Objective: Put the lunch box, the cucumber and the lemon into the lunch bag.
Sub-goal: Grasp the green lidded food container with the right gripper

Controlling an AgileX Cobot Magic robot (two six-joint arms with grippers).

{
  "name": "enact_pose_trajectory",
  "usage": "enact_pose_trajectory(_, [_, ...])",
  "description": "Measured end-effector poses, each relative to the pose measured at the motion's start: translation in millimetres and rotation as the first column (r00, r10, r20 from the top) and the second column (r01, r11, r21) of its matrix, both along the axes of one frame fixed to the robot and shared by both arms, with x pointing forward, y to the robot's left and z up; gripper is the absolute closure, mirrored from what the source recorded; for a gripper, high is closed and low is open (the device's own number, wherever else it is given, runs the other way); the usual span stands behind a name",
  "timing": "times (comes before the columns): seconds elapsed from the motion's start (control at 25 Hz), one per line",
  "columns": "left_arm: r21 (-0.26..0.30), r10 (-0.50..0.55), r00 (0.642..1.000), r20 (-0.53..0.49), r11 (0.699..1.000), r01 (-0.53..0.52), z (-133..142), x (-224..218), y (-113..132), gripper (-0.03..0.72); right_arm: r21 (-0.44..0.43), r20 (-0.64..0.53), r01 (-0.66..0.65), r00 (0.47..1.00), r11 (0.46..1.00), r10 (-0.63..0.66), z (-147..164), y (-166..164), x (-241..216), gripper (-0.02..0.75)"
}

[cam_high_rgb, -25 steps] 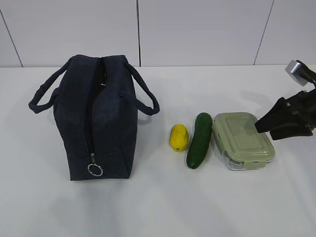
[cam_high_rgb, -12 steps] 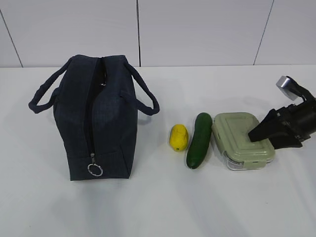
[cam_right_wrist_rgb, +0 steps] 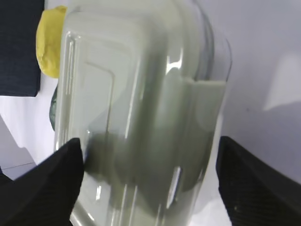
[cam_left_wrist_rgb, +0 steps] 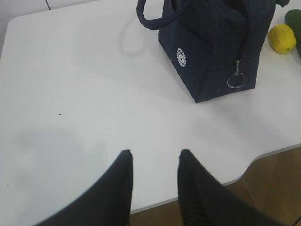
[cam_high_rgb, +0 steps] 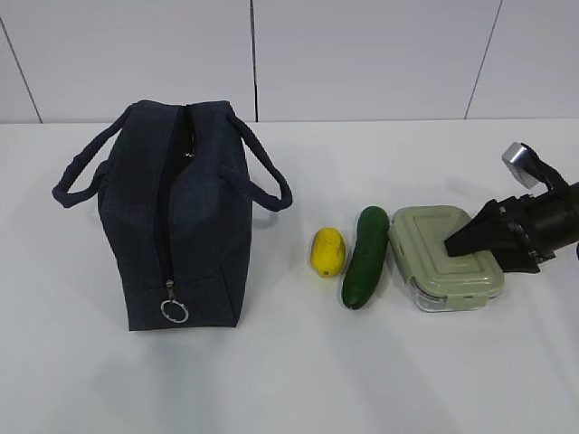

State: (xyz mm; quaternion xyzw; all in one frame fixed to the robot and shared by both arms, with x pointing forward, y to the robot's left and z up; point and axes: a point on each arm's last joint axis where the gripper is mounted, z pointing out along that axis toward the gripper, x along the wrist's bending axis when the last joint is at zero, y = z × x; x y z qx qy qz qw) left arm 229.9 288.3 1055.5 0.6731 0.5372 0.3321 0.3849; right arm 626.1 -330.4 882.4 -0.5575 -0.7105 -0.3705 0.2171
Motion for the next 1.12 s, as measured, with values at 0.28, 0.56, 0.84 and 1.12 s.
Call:
enact_pose_trajectory(0.28, [0.000, 0.000, 1.000, 0.000, 1.000, 0.000, 0.0, 0.0, 0.0, 0.451, 0.045, -0.025, 0.022, 0.999, 0.999, -0.021, -8.6, 1.2, 1.7, 0.084])
enact_pose_trajectory(0.56, [0.000, 0.000, 1.000, 0.000, 1.000, 0.000, 0.0, 0.0, 0.0, 0.451, 0.069, -0.038, 0.028, 0.999, 0.997, -0.025, -11.9, 2.3, 2.1, 0.102])
enact_pose_trajectory(0.84, [0.000, 0.000, 1.000, 0.000, 1.000, 0.000, 0.0, 0.0, 0.0, 0.451, 0.087, -0.040, 0.035, 0.999, 0.996, -0.032, -10.4, 2.2, 2.7, 0.234])
enact_pose_trajectory(1.12, [0.000, 0.000, 1.000, 0.000, 1.000, 0.000, 0.0, 0.0, 0.0, 0.451, 0.100, -0.043, 0.042, 0.998, 0.994, -0.038, -9.3, 2.8, 3.1, 0.320])
